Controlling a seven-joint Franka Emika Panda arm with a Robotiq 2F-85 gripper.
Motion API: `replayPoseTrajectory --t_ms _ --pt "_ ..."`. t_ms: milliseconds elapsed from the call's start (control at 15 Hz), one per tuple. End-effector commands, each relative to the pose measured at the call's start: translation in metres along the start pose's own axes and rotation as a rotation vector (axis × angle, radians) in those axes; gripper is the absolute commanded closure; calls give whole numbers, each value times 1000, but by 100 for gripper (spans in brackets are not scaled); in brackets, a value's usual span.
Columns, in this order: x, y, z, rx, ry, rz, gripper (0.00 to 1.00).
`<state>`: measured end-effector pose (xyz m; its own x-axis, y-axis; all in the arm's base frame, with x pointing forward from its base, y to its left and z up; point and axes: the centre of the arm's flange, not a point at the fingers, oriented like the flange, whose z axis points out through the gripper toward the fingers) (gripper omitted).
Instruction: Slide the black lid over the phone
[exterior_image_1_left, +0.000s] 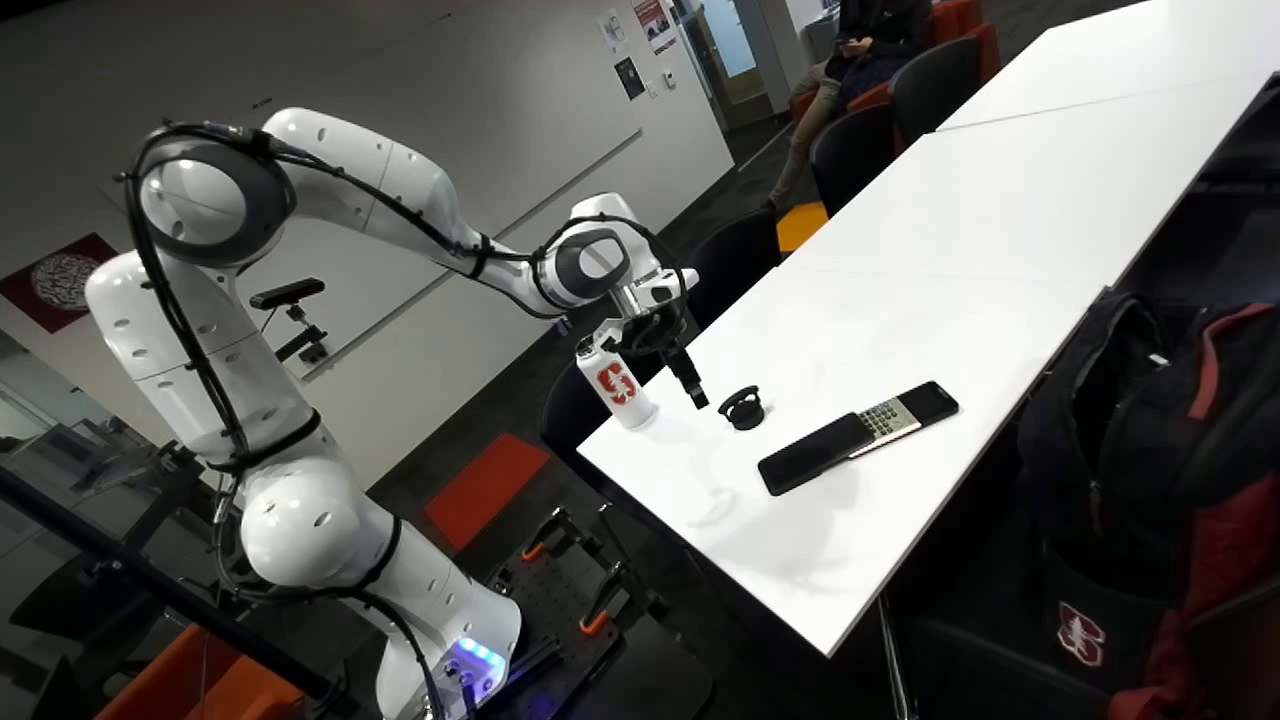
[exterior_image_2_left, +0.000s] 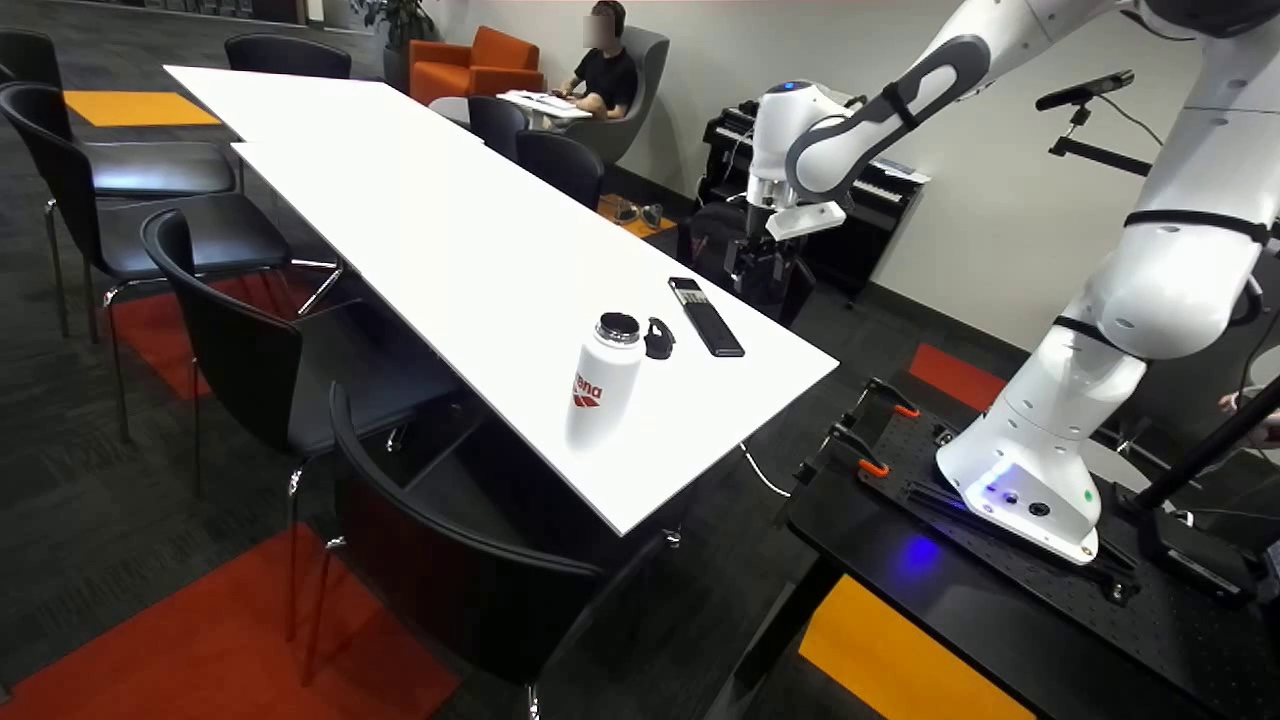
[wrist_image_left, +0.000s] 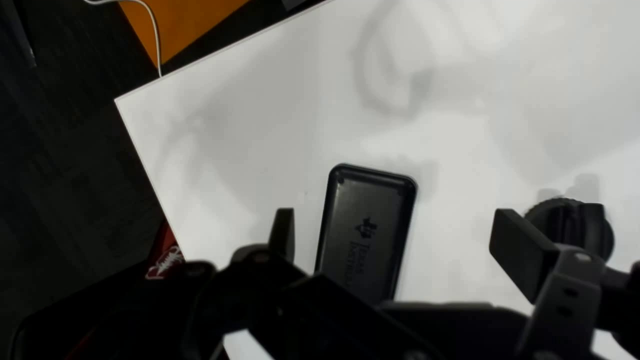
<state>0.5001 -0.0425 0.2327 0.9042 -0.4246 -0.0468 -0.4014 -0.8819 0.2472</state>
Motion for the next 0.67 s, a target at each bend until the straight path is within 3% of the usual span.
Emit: replayPoseTrajectory --t_ms 0,467,600 --pt "4 1 10 -9 -15 10 0" --pt "11 -3 15 -13 -16 25 0" --pt "10 -7 24 -13 19 19 0"
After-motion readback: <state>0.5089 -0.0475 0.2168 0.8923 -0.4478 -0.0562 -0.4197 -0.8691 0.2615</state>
